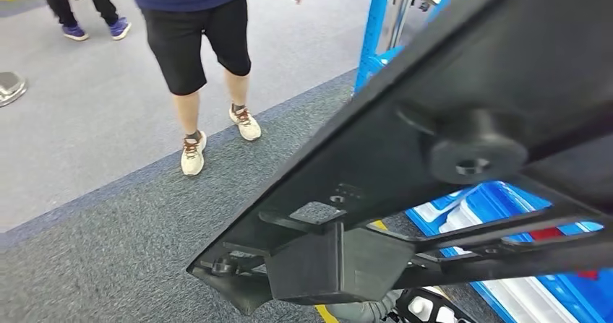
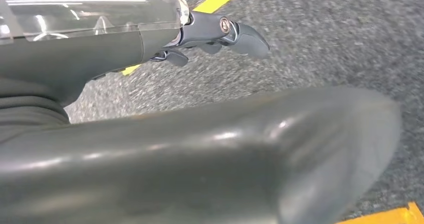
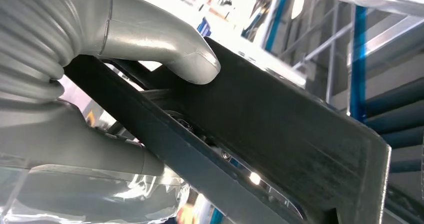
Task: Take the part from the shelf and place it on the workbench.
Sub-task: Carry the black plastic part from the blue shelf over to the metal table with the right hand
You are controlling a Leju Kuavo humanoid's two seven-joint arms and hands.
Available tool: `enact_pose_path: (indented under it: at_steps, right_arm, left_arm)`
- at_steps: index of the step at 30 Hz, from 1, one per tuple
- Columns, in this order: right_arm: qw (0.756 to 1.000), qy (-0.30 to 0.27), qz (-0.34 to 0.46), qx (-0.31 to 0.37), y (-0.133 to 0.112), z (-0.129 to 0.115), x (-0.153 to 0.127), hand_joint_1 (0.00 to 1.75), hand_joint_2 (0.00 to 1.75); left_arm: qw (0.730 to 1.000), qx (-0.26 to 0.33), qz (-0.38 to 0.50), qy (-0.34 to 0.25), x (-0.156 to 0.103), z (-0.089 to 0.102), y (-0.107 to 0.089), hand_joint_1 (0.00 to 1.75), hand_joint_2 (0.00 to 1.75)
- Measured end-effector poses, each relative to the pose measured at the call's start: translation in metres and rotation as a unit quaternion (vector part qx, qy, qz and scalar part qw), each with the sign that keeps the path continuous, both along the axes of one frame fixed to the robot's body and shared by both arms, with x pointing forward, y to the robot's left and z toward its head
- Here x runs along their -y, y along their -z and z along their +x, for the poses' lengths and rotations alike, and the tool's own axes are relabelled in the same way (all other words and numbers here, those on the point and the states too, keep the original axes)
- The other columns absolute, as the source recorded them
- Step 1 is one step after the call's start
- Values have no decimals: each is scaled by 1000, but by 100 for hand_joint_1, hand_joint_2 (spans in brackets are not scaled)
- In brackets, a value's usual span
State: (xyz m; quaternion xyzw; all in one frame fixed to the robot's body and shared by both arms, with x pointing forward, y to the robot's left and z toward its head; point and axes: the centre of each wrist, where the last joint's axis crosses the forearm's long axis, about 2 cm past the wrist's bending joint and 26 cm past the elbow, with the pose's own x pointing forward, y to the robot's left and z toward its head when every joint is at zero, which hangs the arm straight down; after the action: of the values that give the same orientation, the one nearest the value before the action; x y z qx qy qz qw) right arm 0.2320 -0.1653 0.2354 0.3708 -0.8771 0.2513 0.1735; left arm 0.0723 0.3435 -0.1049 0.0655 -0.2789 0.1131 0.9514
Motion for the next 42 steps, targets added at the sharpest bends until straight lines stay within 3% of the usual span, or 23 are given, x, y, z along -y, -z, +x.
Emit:
enact_pose_path:
  at_steps: [10,26,35,42]
  right_arm:
    - [1000,2,-3,-21,10,1,-3,175,175]
    - [999,25,-11,-34,20,-2,1,175,175]
    - [999,8,-21,-49,27,0,5,175,175]
    - [999,-3,-16,-37,18,7,3,175,175]
  left_arm:
    - [999,-37,3,3,0,-18,3,0,0]
    - [999,-33,-9,-2,6,-19,3,0,0]
    - [999,-29,-19,-20,16,-20,4,0,0]
    - [999,-26,17,-27,17,-22,5,0,0]
